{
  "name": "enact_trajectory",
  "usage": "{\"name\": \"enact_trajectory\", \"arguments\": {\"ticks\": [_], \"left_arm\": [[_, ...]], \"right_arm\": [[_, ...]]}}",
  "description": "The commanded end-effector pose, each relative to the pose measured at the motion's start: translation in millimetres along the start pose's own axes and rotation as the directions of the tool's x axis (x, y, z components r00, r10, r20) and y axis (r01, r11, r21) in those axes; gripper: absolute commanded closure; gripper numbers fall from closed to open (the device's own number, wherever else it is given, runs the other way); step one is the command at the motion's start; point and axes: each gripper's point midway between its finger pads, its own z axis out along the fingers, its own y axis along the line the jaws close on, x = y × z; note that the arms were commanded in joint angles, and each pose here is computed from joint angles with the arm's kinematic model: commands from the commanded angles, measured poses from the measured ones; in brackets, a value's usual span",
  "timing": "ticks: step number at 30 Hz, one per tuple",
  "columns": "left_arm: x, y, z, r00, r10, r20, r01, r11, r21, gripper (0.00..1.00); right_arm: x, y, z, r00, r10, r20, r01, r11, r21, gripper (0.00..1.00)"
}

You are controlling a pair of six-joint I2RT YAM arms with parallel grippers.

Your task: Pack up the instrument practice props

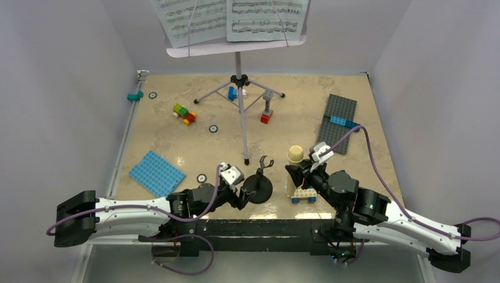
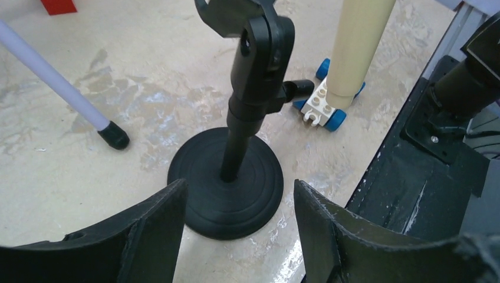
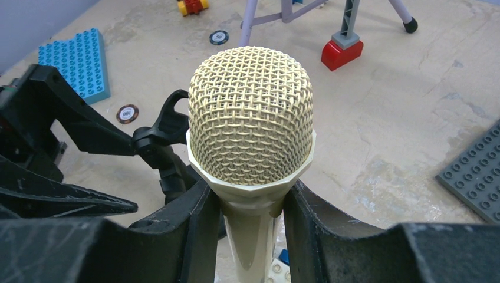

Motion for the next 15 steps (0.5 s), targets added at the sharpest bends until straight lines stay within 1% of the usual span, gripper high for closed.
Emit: {"name": "enact_trajectory", "arguments": {"ticks": [1,5,8,13,15], "left_arm": [[-14,-21,11,0.996,0.008,0.091,-0.017,0.995,0.101,0.31],[-24,-20,23,0.988,0.068,0.14,-0.079,0.994,0.074,0.32],[-31,-18,32,0.982,0.09,0.167,-0.099,0.994,0.046,0.33],[-23,-21,51,0.982,0.116,0.15,-0.122,0.992,0.031,0.39],[-24,-23,57,0.981,0.108,0.164,-0.115,0.993,0.034,0.41]], "right_arm": [[-10,9,-3,0.998,0.052,0.022,-0.051,0.998,-0.044,1.0],[-18,18,-9,0.998,0.068,0.013,-0.067,0.993,-0.095,1.0],[-22,20,-14,0.998,0.07,-0.001,-0.07,0.991,-0.114,1.0],[-25,20,-19,0.997,0.072,0.002,-0.071,0.989,-0.127,1.0],[-25,20,-20,0.997,0.074,0.002,-0.073,0.989,-0.129,1.0]]}}
